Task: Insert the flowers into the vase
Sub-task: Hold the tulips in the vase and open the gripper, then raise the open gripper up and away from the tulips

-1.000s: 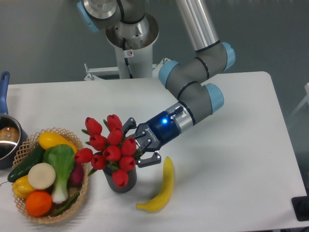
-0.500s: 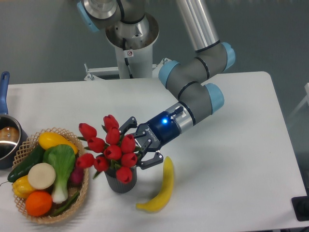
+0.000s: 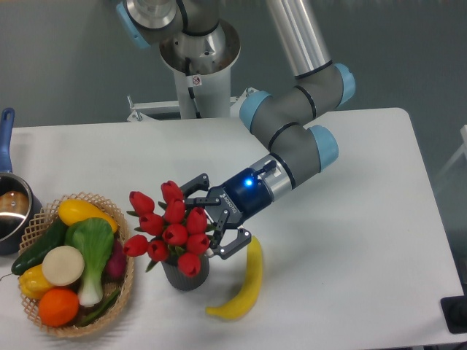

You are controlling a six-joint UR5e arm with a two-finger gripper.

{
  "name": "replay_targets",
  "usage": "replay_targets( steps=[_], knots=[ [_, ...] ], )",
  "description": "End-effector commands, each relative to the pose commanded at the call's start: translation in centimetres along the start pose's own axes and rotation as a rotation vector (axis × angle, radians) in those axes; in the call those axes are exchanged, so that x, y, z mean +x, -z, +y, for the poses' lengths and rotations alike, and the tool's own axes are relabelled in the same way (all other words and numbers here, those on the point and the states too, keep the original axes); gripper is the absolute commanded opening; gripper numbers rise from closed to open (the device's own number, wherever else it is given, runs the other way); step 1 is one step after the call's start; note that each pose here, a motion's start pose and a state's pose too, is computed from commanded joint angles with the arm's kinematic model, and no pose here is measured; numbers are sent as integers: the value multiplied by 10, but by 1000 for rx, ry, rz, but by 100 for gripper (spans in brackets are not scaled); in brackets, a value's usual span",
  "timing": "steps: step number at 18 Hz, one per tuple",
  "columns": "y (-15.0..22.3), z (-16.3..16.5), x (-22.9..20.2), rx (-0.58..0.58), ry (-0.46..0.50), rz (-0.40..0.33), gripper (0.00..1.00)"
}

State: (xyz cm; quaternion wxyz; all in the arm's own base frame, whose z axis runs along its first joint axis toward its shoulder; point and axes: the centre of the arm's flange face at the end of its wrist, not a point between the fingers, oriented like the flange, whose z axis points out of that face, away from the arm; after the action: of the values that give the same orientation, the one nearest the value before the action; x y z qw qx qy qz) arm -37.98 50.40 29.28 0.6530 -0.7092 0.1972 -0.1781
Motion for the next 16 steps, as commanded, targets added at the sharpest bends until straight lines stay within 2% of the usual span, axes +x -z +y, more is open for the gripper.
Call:
replay_targets(
  steps=[2,4,6,9,10,13,16],
  knots=[
    [0,1,1,-38,-5,-5,100],
    [3,-19,9,-130,-49,-22,100],
    [12,-16,18,-218,-51,-46,100],
    [10,-41,32,-253,-70,-55,100],
    [12,-40,37,-274,-60,-62,100],
    [22,-42,52,-410,-74,-100,100],
    [32,-71,63,-525,-107,-160,100]
  ],
)
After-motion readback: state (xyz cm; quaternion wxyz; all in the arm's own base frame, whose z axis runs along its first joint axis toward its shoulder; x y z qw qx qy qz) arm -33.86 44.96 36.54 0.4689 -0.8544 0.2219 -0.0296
